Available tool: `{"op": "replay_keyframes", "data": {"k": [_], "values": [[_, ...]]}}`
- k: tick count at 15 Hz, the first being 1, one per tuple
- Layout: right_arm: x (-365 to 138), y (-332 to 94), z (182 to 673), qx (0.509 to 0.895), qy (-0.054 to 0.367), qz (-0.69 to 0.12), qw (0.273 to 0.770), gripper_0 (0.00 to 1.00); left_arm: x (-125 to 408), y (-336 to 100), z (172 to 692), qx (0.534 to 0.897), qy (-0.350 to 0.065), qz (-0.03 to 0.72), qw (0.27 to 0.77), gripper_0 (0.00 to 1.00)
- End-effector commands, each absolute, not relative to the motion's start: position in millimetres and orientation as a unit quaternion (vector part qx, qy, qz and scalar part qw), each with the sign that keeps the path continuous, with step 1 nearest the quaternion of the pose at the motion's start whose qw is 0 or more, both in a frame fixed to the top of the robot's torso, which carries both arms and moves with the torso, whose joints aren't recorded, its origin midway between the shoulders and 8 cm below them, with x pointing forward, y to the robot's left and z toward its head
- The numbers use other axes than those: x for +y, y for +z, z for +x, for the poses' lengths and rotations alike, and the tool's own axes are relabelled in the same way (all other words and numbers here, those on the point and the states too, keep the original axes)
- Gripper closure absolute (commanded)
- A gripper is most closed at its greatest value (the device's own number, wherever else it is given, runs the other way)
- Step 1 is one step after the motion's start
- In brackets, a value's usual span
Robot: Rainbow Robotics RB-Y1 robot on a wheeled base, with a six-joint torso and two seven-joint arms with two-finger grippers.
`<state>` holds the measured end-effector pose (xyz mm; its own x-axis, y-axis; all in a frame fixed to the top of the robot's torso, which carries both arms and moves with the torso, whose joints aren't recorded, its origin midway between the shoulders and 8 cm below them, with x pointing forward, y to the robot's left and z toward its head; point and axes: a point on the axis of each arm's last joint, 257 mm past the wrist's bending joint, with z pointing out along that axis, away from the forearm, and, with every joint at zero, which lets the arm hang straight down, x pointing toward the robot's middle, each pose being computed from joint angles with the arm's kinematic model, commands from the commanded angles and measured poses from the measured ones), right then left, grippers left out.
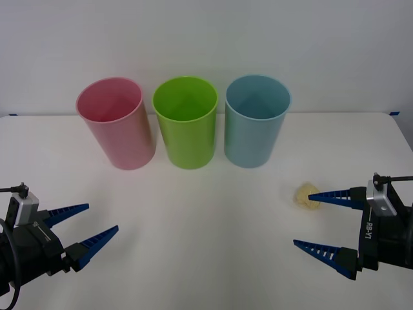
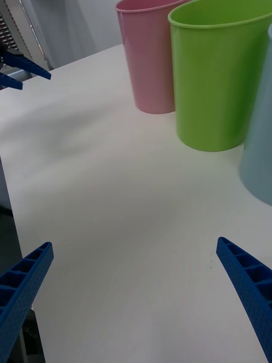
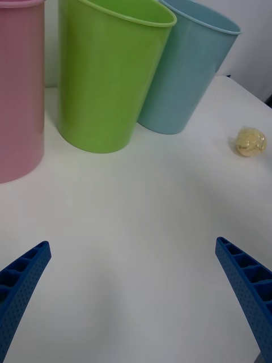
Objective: Put cans in the blue bin and PET bottles in the pink bin and trash in the green bin.
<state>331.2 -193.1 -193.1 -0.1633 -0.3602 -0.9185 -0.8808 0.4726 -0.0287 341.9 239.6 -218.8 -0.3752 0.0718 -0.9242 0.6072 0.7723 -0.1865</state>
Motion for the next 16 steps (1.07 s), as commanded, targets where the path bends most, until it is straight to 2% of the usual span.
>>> {"op": "replay_keyframes", "data": {"k": [1, 6, 9, 11, 13, 16], "values": [[-193, -193, 331, 0.712, 0.272, -0.435, 0.478, 0.0, 240, -219, 342, 0.788, -0.26, 0.216, 0.516, 0.0], [-196, -191, 334, 0.713, 0.269, -0.429, 0.486, 0.0, 240, -219, 342, 0.788, -0.26, 0.216, 0.516, 0.0], [-215, -167, 341, 0.712, 0.203, -0.452, 0.498, 0.0, 240, -219, 342, 0.788, -0.26, 0.216, 0.516, 0.0], [-223, -158, 344, 0.724, 0.172, -0.46, 0.485, 0.0, 240, -219, 342, 0.788, -0.26, 0.216, 0.516, 0.0], [-233, -149, 347, 0.742, 0.12, -0.467, 0.466, 0.0, 240, -219, 342, 0.788, -0.26, 0.216, 0.516, 0.0], [-243, -142, 354, 0.763, 0.08, -0.461, 0.446, 0.0, 240, -219, 342, 0.788, -0.26, 0.216, 0.516, 0.0]]}}
